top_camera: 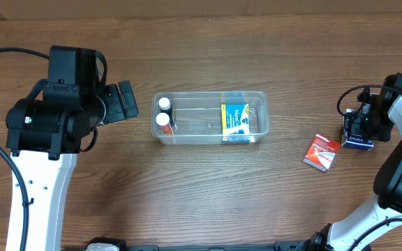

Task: Pack container
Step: 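Grasp the white Hansaplast box with the right gripper, then place the Hansaplast box into the container's middle and release, then grasp the red painkiller box with the right gripper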

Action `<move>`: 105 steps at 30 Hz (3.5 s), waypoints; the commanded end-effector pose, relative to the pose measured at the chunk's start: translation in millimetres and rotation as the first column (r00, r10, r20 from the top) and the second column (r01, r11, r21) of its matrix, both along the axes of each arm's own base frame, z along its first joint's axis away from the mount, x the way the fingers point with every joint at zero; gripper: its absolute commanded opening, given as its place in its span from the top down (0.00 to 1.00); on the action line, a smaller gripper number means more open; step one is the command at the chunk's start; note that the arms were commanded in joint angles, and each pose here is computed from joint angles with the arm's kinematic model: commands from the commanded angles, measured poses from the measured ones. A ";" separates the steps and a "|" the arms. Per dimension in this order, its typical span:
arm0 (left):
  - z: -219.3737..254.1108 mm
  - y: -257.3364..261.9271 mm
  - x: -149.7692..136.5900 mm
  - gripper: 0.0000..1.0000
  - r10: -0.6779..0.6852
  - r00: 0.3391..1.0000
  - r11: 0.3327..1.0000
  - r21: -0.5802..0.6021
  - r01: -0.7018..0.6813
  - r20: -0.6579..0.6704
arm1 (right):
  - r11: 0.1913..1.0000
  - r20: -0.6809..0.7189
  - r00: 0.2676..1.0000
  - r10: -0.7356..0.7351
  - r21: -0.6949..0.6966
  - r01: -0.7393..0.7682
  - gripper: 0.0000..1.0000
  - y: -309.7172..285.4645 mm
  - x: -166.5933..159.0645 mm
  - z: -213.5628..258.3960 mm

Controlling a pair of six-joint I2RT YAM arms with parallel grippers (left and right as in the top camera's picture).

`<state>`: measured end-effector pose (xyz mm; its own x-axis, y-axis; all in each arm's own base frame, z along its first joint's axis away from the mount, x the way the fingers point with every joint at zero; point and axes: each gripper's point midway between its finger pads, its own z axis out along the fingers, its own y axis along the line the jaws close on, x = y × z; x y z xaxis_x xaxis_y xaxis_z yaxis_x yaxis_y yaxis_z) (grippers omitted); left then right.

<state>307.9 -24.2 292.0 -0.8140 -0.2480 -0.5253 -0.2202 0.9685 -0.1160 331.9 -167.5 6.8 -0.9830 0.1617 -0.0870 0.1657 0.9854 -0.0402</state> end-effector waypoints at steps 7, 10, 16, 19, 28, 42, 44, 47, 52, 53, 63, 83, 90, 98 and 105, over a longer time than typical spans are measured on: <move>1.2 1.0 4.4 0.00 -0.014 1.000 1.000 0.010 0.014 0.009 | 0.983 0.161 0.971 -0.176 -0.015 0.180 0.34 -15.0 32.4 69.4; 2.0 0.4 5.8 0.00 -0.016 1.000 1.000 0.007 0.015 0.016 | 0.966 0.271 0.928 -0.256 0.107 0.236 0.37 4.5 43.9 130.3; 2.4 0.1 6.3 0.00 -0.016 1.000 1.000 0.006 0.016 0.018 | 0.991 0.457 0.889 -0.011 0.122 -0.050 0.44 118.5 39.7 229.5; 2.3 0.1 6.2 0.00 -0.016 1.000 1.000 0.006 0.016 0.017 | 0.984 0.443 0.890 0.108 0.077 -0.158 0.44 194.7 20.6 242.3; -1.4 0.9 0.5 0.00 -0.016 1.000 1.000 0.009 0.016 -0.010 | 0.886 0.478 0.850 0.219 0.267 -0.379 0.36 403.1 1.2 230.1; -1.5 0.9 0.4 0.00 -0.016 1.000 1.000 0.009 0.016 -0.011 | 0.923 0.249 0.940 0.234 0.247 -0.295 0.39 447.2 18.3 103.8; -1.5 1.0 0.4 0.00 -0.016 1.000 1.000 0.010 0.016 -0.010 | 0.926 0.231 0.944 0.237 0.241 -0.291 0.36 446.6 17.3 96.7; -1.5 1.5 0.5 0.00 -0.015 1.000 1.000 0.012 0.015 -0.010 | 0.931 0.202 0.949 0.241 0.229 -0.285 0.14 443.5 13.4 89.8; -1.5 1.5 0.5 0.00 -0.014 1.000 1.000 0.013 0.015 -0.010 | 0.931 0.201 0.950 0.239 0.229 -0.283 0.00 442.5 13.8 89.7; -1.5 1.5 0.4 0.00 -0.014 1.000 1.000 0.013 0.015 -0.011 | 0.931 0.201 0.950 0.239 0.229 -0.283 0.00 442.5 13.8 89.7; -1.5 4.1 0.5 0.00 -0.006 1.000 1.000 0.025 0.006 -0.010 | 0.985 0.528 0.831 -0.174 0.109 0.137 0.00 272.0 54.6 263.5; -9.7 3.5 6.1 0.00 -0.006 0.999 1.000 0.028 0.007 -0.036 | 0.918 0.020 0.918 -0.397 0.010 0.397 0.00 102.7 -60.2 43.5; -21.1 2.7 11.5 0.00 -0.006 0.997 0.999 0.033 0.008 -0.076 | 0.922 0.031 0.921 -0.388 0.014 0.388 0.00 102.0 -54.9 26.1; -21.2 2.7 11.4 0.00 -0.006 0.997 0.999 0.033 0.008 -0.077 | 0.926 -0.087 0.924 -0.373 0.033 0.377 0.06 110.6 -59.9 -11.3; -21.2 2.8 11.4 0.00 -0.006 0.997 0.999 0.033 0.008 -0.076 | 0.926 -0.073 0.925 -0.373 0.036 0.376 0.34 109.7 -55.3 -9.4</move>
